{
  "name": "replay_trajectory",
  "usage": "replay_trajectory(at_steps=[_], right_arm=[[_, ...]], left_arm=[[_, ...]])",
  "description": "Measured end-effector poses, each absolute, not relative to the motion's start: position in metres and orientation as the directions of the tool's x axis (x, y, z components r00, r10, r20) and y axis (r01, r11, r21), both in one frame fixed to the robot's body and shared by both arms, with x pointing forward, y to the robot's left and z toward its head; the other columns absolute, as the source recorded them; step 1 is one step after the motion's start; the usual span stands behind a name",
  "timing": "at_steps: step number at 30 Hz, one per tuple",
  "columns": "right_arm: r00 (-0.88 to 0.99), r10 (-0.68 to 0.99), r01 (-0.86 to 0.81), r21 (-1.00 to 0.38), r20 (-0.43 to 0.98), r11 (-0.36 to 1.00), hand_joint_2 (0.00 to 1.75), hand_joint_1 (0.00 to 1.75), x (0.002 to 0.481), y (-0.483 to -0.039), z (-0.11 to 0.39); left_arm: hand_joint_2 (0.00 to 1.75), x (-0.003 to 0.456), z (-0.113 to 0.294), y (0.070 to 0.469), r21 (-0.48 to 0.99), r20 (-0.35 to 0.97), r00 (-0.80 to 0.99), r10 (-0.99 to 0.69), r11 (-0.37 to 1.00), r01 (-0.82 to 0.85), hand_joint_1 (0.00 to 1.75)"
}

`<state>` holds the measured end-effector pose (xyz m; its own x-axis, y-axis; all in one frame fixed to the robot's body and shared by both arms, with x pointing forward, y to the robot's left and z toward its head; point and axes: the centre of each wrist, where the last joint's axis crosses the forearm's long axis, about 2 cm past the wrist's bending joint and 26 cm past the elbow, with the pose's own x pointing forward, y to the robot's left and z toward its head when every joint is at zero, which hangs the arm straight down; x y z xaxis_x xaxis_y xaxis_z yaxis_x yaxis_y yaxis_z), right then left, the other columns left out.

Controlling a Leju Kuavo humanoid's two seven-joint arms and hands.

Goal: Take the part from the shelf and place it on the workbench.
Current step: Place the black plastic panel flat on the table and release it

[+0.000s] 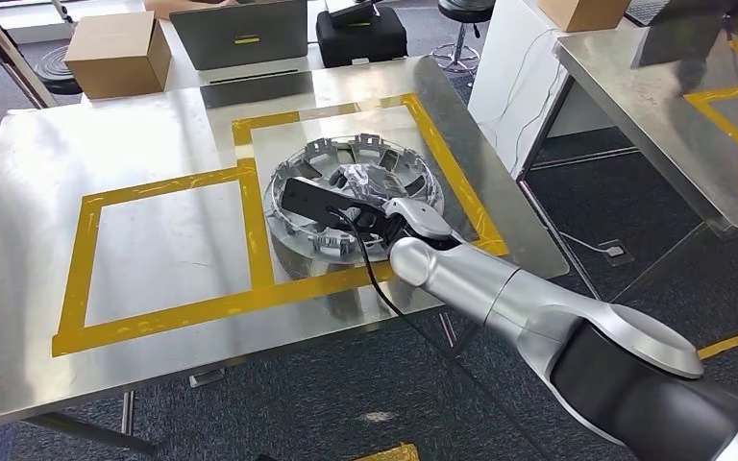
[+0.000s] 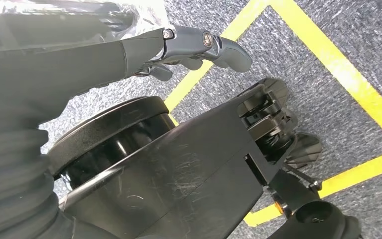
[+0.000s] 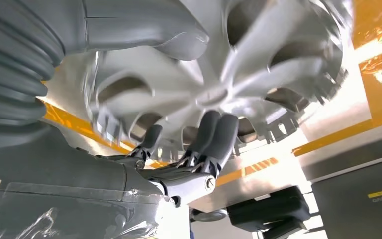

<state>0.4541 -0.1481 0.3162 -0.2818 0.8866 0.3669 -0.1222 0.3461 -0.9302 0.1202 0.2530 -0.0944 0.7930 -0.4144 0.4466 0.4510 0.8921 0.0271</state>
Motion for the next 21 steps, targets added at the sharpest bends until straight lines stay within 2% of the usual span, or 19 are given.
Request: replay_trajectory(at_steps=[3, 14, 21], right_arm=[[-0.291, 0.884, -0.127, -0.931, 0.365, 0.343, 0.00, 0.00, 0.453, -0.146, 0.316], [-0.297, 0.878, -0.121, -0.927, 0.376, 0.356, 0.00, 0.00, 0.453, -0.146, 0.318], [-0.378, 0.706, -0.118, -0.788, 0.599, 0.605, 0.00, 0.00, 0.443, -0.146, 0.348]], left_arm=[[0.00, 0.121, -0.094, 0.253, 0.011, 0.448, 0.798, -0.402, 0.895, 0.445, 0.00], [0.00, 0.122, -0.094, 0.253, -0.004, 0.458, 0.802, -0.384, 0.901, 0.433, 0.00], [0.00, 0.111, -0.097, 0.255, -0.010, 0.448, 0.817, -0.362, 0.912, 0.410, 0.00]])
